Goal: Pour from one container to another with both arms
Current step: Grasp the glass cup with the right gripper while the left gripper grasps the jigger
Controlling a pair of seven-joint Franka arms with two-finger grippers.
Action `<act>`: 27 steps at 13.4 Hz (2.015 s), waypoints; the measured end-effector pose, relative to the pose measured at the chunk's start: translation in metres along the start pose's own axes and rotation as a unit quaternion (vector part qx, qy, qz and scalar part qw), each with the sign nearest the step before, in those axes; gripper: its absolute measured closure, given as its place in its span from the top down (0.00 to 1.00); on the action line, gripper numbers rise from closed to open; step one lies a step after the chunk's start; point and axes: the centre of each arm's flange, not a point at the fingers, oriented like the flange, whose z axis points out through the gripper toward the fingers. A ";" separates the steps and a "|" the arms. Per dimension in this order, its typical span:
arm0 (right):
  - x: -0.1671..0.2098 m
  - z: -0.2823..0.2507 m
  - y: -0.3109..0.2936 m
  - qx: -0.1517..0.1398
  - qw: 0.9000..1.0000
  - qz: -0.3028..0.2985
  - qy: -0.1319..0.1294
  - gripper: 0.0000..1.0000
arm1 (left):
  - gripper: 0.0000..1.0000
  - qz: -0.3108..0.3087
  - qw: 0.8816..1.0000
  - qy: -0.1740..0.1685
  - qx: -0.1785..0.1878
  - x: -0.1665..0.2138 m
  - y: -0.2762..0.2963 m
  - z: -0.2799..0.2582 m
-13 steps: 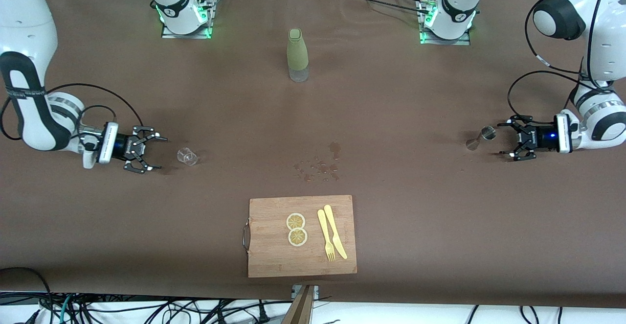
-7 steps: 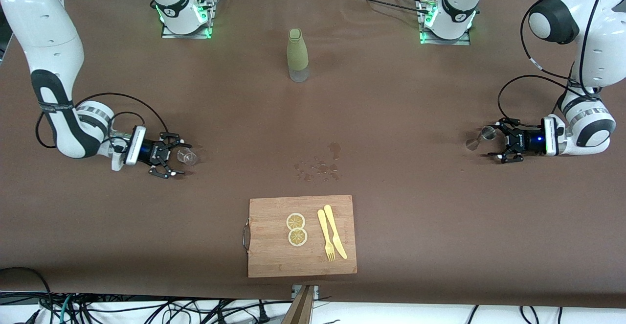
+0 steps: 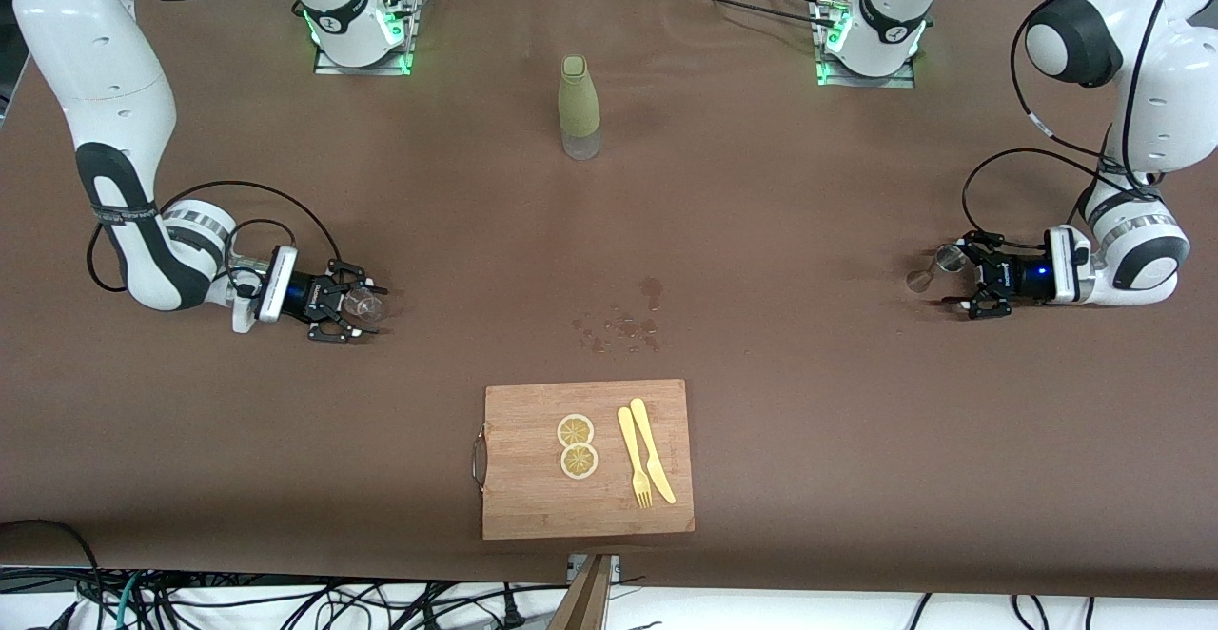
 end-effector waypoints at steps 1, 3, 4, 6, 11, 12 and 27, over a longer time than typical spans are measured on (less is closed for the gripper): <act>0.000 0.001 0.000 0.001 1.000 0.000 0.000 0.50 | 1.00 -0.001 1.000 0.001 -0.002 -0.003 0.001 0.002; 0.000 0.004 -0.001 0.004 1.000 0.001 0.004 0.32 | 1.00 -0.003 1.000 0.003 -0.005 -0.009 0.002 0.006; 0.000 0.006 -0.002 0.007 1.000 0.003 0.009 0.24 | 1.00 -0.004 1.000 0.004 -0.006 -0.010 0.001 0.008; 0.003 0.009 -0.003 0.014 1.000 0.014 0.020 0.14 | 1.00 -0.003 1.000 0.004 -0.008 -0.010 0.000 0.010; 0.037 0.036 0.010 0.038 0.997 0.051 0.054 0.14 | 0.68 -0.001 1.000 0.003 -0.009 -0.009 -0.001 0.011; 0.054 0.045 0.019 0.045 0.996 0.049 0.062 0.14 | 0.66 -0.001 1.000 0.003 -0.009 -0.008 -0.002 0.011; 0.356 0.207 0.047 0.155 0.985 0.078 0.008 0.14 | 0.21 0.016 1.000 0.004 -0.013 -0.001 -0.010 0.014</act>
